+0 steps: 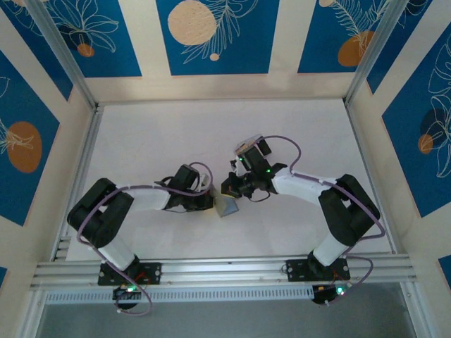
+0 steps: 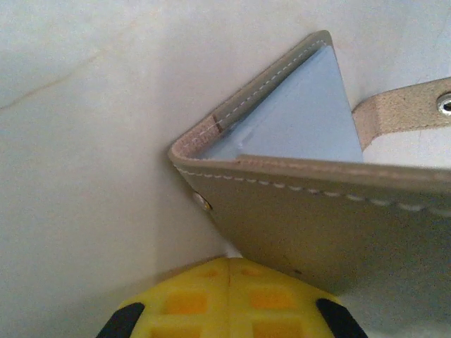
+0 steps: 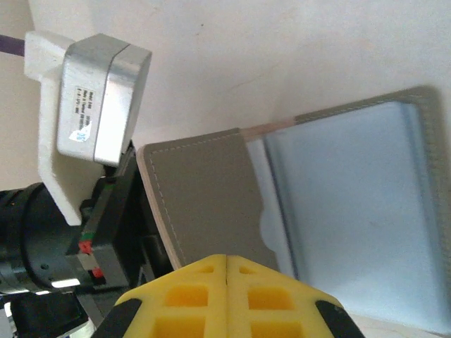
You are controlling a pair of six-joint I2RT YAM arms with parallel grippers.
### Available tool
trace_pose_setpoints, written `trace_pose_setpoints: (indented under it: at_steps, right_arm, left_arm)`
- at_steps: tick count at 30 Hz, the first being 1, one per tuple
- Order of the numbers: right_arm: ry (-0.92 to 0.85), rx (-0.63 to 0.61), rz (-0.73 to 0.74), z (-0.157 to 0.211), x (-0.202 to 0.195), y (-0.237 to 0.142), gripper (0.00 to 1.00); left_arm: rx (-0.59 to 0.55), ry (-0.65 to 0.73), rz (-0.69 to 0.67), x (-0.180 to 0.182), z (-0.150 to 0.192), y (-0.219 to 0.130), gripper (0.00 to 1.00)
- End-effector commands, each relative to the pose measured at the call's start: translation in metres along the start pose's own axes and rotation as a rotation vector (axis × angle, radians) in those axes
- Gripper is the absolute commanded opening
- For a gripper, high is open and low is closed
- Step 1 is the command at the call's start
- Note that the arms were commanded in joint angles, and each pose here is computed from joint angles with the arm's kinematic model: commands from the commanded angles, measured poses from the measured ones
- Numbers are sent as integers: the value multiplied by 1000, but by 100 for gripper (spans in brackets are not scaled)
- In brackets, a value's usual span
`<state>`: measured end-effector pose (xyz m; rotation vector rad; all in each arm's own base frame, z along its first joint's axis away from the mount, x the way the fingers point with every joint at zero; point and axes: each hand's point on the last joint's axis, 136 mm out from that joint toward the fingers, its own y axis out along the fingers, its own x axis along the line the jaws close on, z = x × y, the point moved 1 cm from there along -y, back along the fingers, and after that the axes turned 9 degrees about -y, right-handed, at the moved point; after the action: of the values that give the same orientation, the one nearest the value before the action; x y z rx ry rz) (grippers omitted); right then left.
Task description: Put the credit cards into the card holder
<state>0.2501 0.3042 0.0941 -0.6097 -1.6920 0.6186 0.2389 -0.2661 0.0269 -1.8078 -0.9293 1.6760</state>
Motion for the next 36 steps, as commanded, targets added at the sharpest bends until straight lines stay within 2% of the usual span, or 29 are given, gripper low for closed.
trace_pose_setpoints:
  at_steps: [1, 5, 8, 13, 17, 20, 22, 24, 26, 31, 36]
  right_arm:
    - [8, 44, -67, 4, 11, 10, 3]
    - [6, 58, -78, 5, 14, 18, 4]
    - [5, 70, -75, 7, 15, 23, 6]
    - [-4, 80, -67, 9, 17, 29, 8]
    - [-25, 91, -45, 10, 21, 36, 10]
    - [-46, 113, -24, 13, 25, 47, 15]
    - [-54, 136, 1, 16, 23, 59, 16]
    - [-54, 156, 24, 17, 19, 69, 16]
    - [-54, 173, 29, 18, 16, 77, 10]
    - [-83, 162, 70, 16, 16, 71, 4]
    - [-57, 174, 123, 18, 5, 64, 3]
  left_arm:
    - [-41, 30, 14, -13, -6, 3, 0]
    - [-74, 2, -76, 6, -4, -8, 3]
    - [-105, -72, -144, 26, -3, -21, 9]
    - [-177, -127, -249, 50, 0, -52, 15]
    - [-250, -171, -322, 64, 0, -86, 15]
    - [-286, -203, -289, 65, -3, -106, 15]
    - [-285, -177, -258, 55, -7, -115, 16]
    - [-273, -141, -232, 42, -11, -119, 16]
    - [-260, -115, -201, 32, -16, -118, 15]
    - [-213, -74, -123, 10, -25, -102, 10]
    - [-139, -64, -69, -2, -26, -72, 6]
